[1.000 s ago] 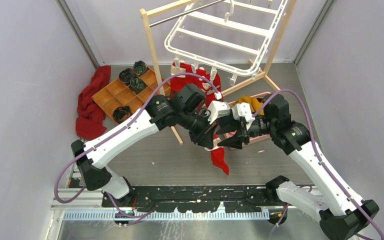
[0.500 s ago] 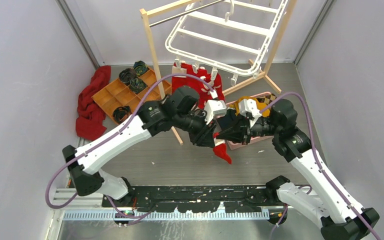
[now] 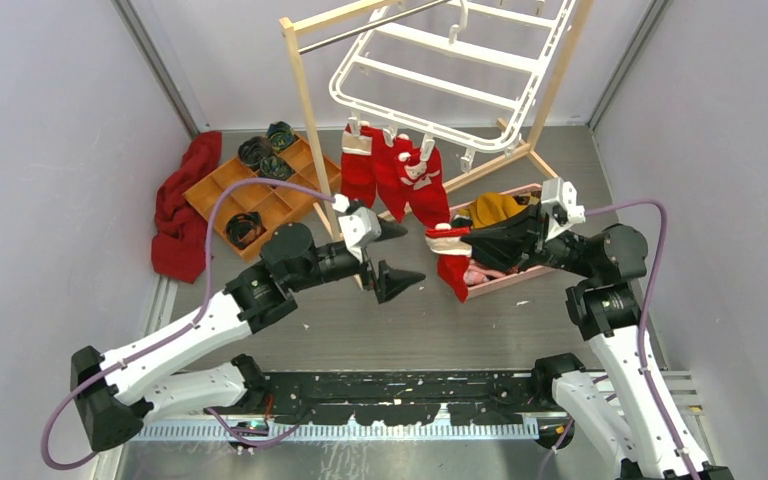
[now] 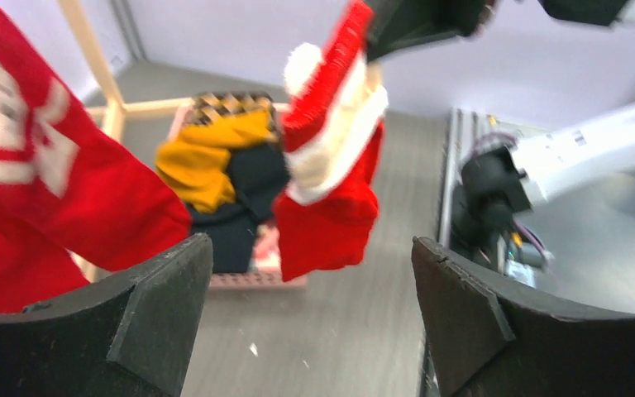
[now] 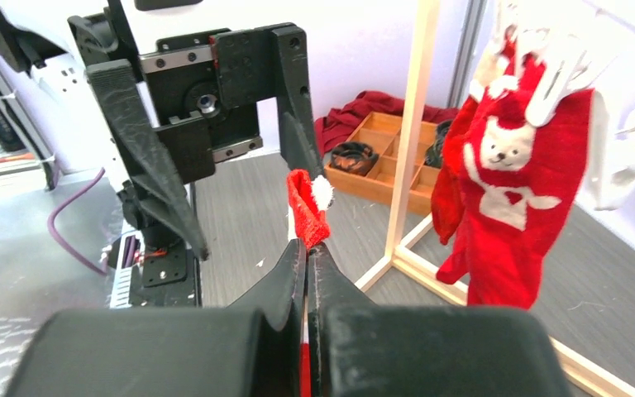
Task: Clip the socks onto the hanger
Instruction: Pick up the sock from the bin.
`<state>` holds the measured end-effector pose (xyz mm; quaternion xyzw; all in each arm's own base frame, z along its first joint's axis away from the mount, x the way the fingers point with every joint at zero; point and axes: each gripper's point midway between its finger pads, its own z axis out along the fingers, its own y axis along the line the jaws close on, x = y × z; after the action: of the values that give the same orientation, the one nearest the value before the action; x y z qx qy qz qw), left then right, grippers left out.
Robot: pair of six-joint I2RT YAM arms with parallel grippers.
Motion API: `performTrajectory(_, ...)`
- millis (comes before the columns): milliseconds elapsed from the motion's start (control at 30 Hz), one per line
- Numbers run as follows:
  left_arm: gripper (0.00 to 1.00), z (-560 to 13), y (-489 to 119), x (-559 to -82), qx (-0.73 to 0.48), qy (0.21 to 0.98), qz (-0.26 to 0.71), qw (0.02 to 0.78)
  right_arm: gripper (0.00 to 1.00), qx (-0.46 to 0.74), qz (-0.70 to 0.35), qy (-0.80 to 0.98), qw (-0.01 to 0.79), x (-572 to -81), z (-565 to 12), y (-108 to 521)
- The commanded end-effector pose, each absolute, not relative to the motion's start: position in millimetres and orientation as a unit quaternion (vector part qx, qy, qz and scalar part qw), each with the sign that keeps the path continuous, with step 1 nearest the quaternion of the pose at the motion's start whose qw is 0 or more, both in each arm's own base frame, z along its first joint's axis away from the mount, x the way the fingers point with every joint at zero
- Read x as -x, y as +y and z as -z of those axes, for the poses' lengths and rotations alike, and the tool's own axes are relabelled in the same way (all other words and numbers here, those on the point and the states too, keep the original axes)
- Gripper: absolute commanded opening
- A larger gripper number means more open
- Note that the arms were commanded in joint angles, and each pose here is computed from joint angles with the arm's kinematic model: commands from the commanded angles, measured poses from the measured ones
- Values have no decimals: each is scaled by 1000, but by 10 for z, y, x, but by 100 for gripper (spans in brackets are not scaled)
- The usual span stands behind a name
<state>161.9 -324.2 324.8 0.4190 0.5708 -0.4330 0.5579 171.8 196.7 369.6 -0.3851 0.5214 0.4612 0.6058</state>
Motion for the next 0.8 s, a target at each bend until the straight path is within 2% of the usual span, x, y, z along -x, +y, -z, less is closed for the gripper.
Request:
performTrajectory(0, 89, -3892, -3298, -1905, -351, 491, 448, 659, 1, 376, -452, 492, 642, -1684, -3944, 1906)
performTrajectory(233, 78, -3950, -3439, -2149, -315, 466, 498, 660, 1, 375, -442, 487, 653, -1675, -3985, 1871)
performTrajectory(333, 69, -3969, -3512, -2129, -317, 452, 523, 649, 1, 370, -438, 488, 658, -1687, -3998, 1849)
performTrajectory(433, 65, -4016, -3576, -2063, -322, 431, 553, 636, 1, 366, -435, 489, 661, -1708, -4005, 1833)
performTrajectory(533, 66, -4018, -3612, -1999, -330, 414, 574, 625, 1, 364, -434, 488, 665, -1716, -4025, 1825)
performTrajectory(667, 74, -4005, -3586, -1908, -340, 395, 595, 612, 1, 363, -433, 486, 666, -1721, -4043, 1823)
performTrajectory(767, 75, -3987, -3577, -1876, -344, 389, 607, 601, 1, 362, -434, 485, 667, -1722, -4059, 1822)
